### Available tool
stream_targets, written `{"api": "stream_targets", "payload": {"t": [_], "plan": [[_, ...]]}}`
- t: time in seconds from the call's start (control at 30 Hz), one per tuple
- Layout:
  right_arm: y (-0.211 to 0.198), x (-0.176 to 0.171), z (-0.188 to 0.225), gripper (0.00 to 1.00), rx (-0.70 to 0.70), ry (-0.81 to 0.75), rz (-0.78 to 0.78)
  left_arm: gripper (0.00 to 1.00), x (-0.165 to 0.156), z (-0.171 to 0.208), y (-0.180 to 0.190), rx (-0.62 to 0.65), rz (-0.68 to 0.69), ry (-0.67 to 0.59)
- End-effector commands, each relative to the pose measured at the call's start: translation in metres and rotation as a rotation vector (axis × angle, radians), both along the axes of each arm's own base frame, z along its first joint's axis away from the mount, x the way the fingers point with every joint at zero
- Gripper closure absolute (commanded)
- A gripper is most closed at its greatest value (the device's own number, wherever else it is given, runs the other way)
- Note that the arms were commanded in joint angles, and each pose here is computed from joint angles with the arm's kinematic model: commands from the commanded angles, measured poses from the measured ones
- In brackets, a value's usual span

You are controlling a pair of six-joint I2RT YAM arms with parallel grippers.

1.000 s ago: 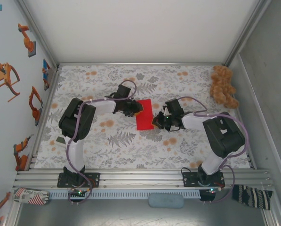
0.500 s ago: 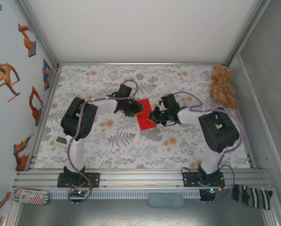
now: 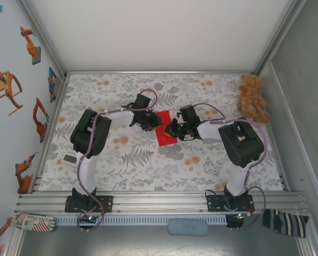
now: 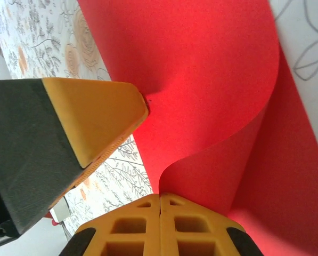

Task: Fold a paper plane with a square sheet of paper (pick it up from the middle)
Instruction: Fold the triangle a second time at the center of the table.

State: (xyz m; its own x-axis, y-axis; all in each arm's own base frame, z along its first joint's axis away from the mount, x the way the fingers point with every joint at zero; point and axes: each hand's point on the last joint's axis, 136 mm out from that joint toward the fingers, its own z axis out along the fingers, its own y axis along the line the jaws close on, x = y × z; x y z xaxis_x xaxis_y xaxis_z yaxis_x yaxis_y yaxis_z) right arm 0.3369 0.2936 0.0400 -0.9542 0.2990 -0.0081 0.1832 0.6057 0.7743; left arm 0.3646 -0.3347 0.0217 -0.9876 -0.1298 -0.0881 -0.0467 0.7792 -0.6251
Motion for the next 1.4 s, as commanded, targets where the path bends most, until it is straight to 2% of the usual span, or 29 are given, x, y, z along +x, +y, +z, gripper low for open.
{"api": "stream_targets", "payload": {"t": [0.0,0.2,0.47,0.87,1.37], "plan": [[0.004,0.010,0.014,1.00,0.010,-0.049,-0.026,0.76,0.008,0.008,0.000,0.011,-0.015,-0.020],[-0.001,0.007,0.011,1.00,0.004,-0.046,-0.067,0.74,0.027,0.034,0.003,-0.011,0.036,-0.099],[0.000,0.005,0.010,1.00,0.004,-0.040,-0.068,0.76,0.023,0.002,0.017,0.017,0.099,-0.031],[0.023,0.003,0.009,1.00,0.049,-0.035,-0.015,0.79,0.016,-0.017,0.008,0.024,0.016,0.025],[0.009,0.023,-0.003,1.00,0.013,-0.058,-0.172,0.79,0.015,-0.023,0.006,0.029,0.005,0.039]]}}
